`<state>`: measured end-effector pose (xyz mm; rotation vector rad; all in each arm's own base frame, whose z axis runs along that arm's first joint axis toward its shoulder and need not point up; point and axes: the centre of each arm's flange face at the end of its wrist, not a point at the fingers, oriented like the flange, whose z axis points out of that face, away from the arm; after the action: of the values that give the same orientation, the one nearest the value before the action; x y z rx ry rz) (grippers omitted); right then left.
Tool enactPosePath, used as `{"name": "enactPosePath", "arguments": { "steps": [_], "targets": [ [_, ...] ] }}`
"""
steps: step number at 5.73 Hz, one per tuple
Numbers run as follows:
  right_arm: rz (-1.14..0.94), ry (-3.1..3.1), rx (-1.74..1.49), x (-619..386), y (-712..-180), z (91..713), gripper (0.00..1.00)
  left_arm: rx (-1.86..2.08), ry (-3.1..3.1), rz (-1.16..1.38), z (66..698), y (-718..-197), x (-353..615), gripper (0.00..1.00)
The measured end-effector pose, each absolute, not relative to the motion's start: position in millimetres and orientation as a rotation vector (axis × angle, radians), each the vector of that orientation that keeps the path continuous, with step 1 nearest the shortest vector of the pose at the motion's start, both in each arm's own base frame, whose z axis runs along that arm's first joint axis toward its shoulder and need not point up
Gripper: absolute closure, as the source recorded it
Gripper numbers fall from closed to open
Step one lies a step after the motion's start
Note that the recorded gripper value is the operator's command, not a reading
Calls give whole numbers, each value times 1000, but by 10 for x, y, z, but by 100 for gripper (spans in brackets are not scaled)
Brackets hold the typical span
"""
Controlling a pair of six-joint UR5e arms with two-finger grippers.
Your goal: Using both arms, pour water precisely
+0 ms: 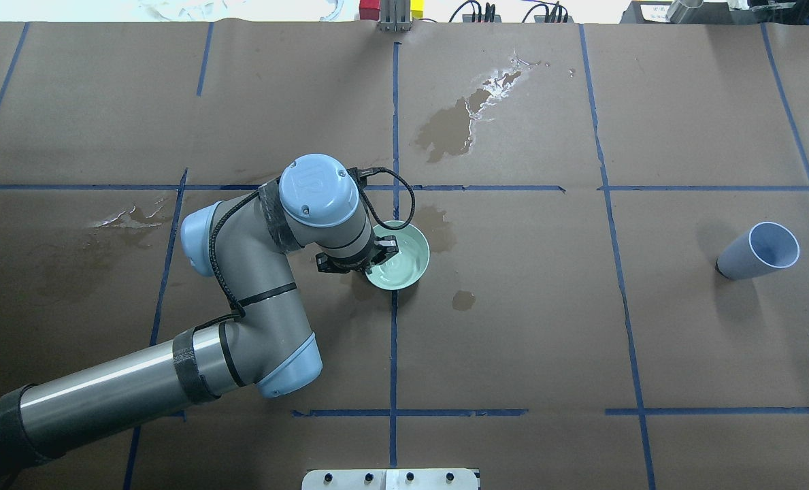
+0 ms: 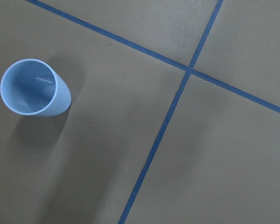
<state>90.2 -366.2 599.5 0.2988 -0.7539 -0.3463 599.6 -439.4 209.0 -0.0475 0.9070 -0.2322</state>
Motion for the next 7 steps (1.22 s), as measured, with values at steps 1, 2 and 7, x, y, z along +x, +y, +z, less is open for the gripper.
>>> {"name": "enactPosePath", "arguments": {
  "steps": [1, 2, 7],
  "targets": [
    [-348, -755, 301, 903, -3664, 5988, 0, -42, 920, -233, 2075, -4406, 5962, 100],
    [-348, -756, 302, 902, -3663, 5987, 0, -27, 945, -241, 2070, -4442, 5802, 100],
    [-345, -766, 306, 883, -3691, 5946, 0, 66, 1035, -118, 3244, -4561, 4182, 100]
  ]
}}
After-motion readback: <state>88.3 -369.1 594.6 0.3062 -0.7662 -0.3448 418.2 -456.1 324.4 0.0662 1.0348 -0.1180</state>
